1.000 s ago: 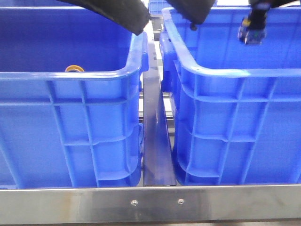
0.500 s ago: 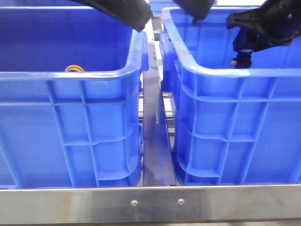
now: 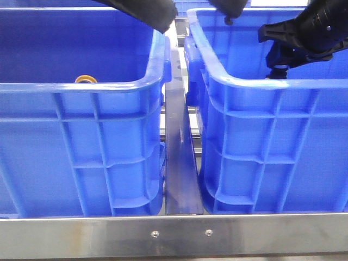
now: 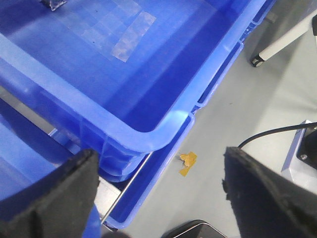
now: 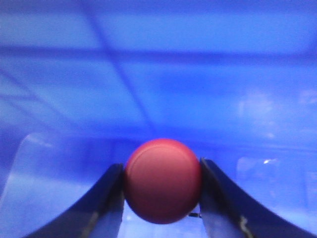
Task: Pick red and yellow buttons and place in box
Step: 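Lower the red button into the empty bin and open the right gripper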
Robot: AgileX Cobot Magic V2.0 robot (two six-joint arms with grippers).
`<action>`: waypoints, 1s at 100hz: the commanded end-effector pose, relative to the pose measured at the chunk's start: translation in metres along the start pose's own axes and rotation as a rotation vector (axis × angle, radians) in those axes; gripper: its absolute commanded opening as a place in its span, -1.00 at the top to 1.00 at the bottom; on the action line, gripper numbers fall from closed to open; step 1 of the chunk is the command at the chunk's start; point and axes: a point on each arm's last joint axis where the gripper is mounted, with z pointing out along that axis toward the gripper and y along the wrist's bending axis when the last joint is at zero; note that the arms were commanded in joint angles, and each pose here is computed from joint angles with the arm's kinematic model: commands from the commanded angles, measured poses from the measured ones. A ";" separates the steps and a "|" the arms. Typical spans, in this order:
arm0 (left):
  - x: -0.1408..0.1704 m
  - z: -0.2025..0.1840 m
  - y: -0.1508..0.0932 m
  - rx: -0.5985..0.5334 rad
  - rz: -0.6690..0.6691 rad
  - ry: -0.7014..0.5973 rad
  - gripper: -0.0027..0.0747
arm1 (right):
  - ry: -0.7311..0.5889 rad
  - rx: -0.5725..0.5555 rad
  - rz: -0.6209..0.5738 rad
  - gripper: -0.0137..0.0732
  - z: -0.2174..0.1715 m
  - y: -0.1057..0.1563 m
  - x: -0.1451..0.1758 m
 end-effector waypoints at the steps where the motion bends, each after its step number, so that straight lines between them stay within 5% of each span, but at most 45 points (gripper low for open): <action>1: -0.016 -0.012 -0.004 0.017 -0.008 -0.118 -0.36 | -0.082 0.012 -0.006 0.34 -0.012 0.001 -0.021; 13: -0.016 -0.012 -0.004 0.017 -0.008 -0.116 -0.36 | -0.066 -0.003 -0.006 0.20 -0.011 0.002 -0.019; 25: -0.016 -0.012 -0.004 0.017 -0.008 -0.116 -0.36 | -0.057 -0.012 -0.006 -0.25 -0.011 0.002 -0.019; 37: -0.016 -0.012 -0.004 0.017 -0.008 -0.116 -0.36 | -0.053 -0.017 -0.006 -0.49 -0.011 0.002 -0.018; 69: -0.016 -0.012 -0.004 0.017 -0.008 -0.116 -0.36 | -0.106 -0.026 -0.007 -0.50 -0.031 0.003 -0.033; 100: -0.015 -0.012 -0.005 0.018 -0.008 -0.110 -0.36 | -0.146 -0.103 -0.007 -0.50 -0.099 0.001 -0.042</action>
